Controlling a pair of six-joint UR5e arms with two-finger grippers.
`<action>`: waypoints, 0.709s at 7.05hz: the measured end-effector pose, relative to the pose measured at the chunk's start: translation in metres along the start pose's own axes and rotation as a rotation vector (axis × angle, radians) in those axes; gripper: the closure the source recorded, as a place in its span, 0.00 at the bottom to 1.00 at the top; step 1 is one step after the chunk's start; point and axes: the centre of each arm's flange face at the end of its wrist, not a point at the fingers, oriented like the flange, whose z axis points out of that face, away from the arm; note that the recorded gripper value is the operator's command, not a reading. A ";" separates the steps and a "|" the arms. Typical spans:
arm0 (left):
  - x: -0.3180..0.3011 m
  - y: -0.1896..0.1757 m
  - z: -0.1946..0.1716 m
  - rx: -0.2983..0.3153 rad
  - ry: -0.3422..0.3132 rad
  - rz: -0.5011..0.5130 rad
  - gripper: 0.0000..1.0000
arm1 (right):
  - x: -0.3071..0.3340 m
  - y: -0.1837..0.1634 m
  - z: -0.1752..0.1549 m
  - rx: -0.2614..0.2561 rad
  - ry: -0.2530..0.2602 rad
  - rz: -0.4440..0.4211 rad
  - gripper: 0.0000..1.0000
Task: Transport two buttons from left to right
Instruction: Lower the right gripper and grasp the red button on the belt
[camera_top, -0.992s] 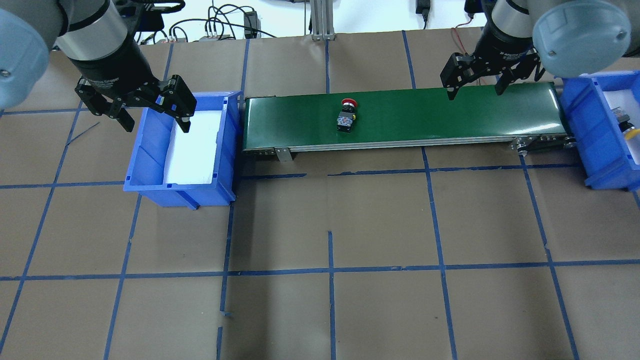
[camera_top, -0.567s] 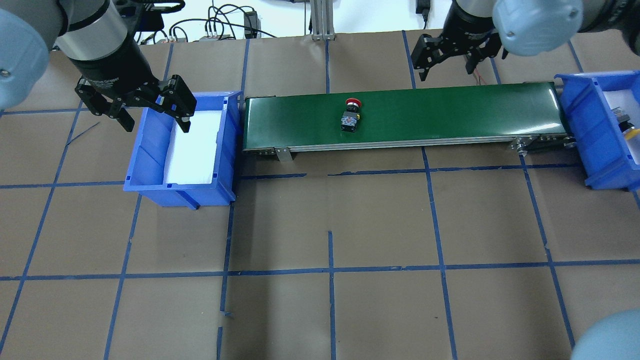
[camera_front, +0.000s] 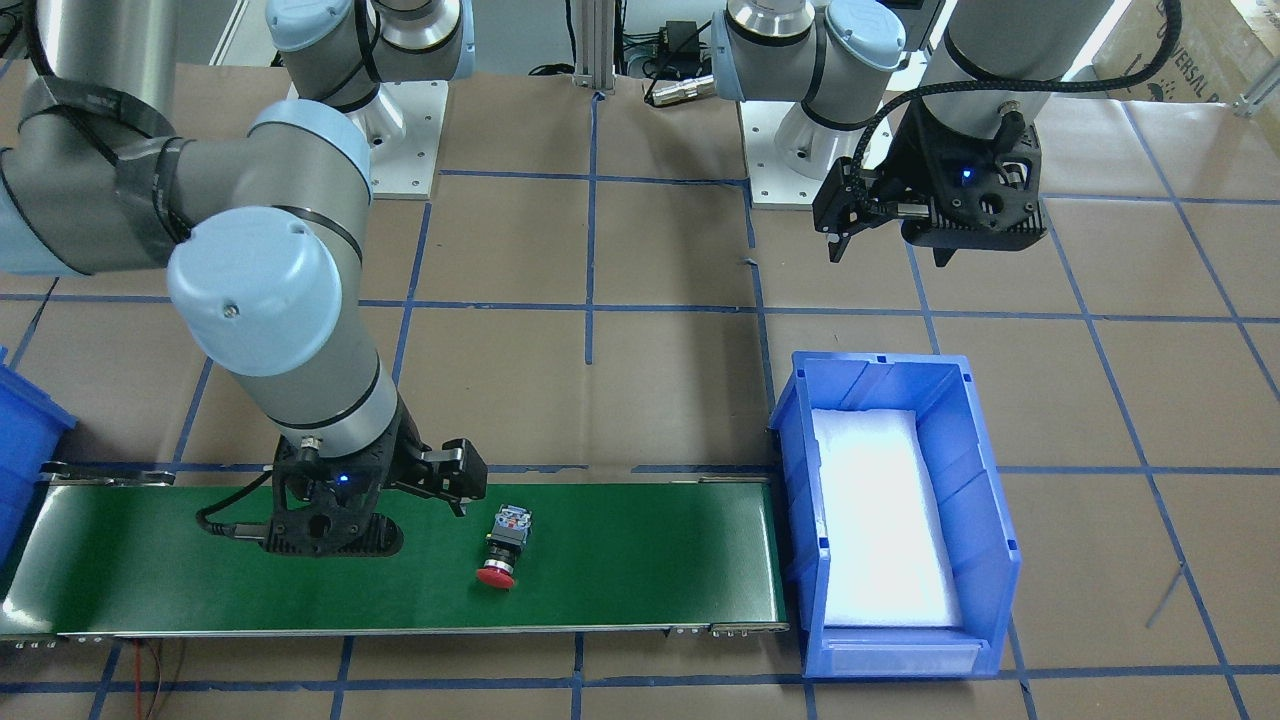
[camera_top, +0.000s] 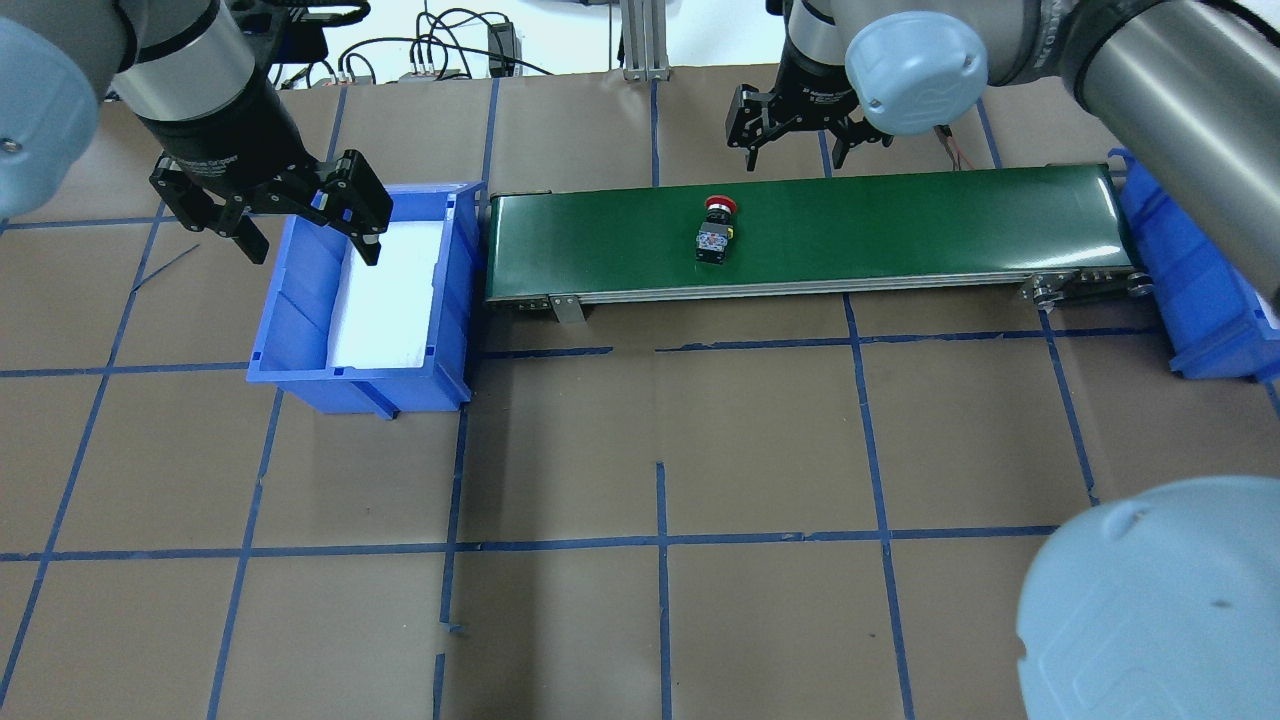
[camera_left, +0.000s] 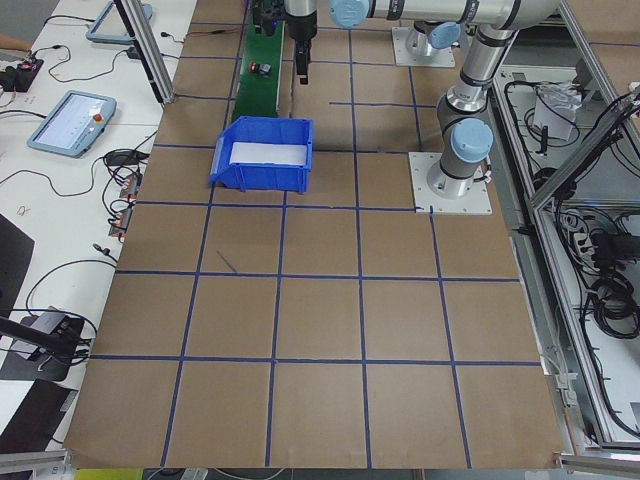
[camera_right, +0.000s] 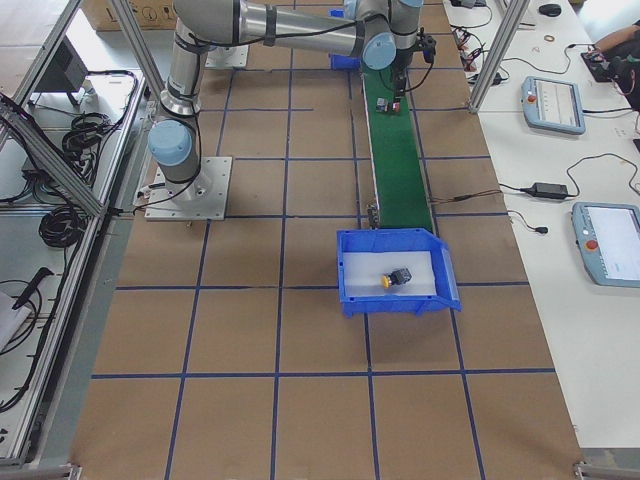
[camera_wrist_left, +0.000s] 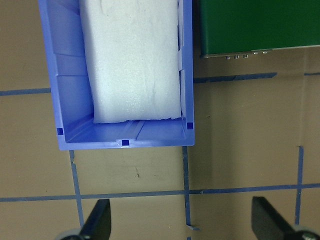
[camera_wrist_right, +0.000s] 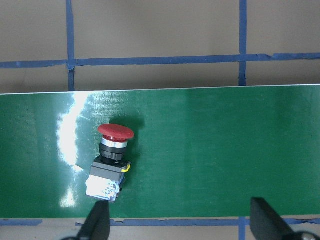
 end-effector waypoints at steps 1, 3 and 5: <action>0.000 0.000 0.000 0.000 0.000 0.000 0.00 | -0.005 -0.002 0.014 -0.008 0.003 0.058 0.00; 0.000 0.000 0.000 0.001 0.000 -0.001 0.00 | -0.017 0.000 0.027 -0.004 0.011 0.174 0.00; 0.000 0.000 -0.001 0.001 0.000 -0.001 0.00 | -0.022 0.004 0.048 0.006 0.010 0.237 0.00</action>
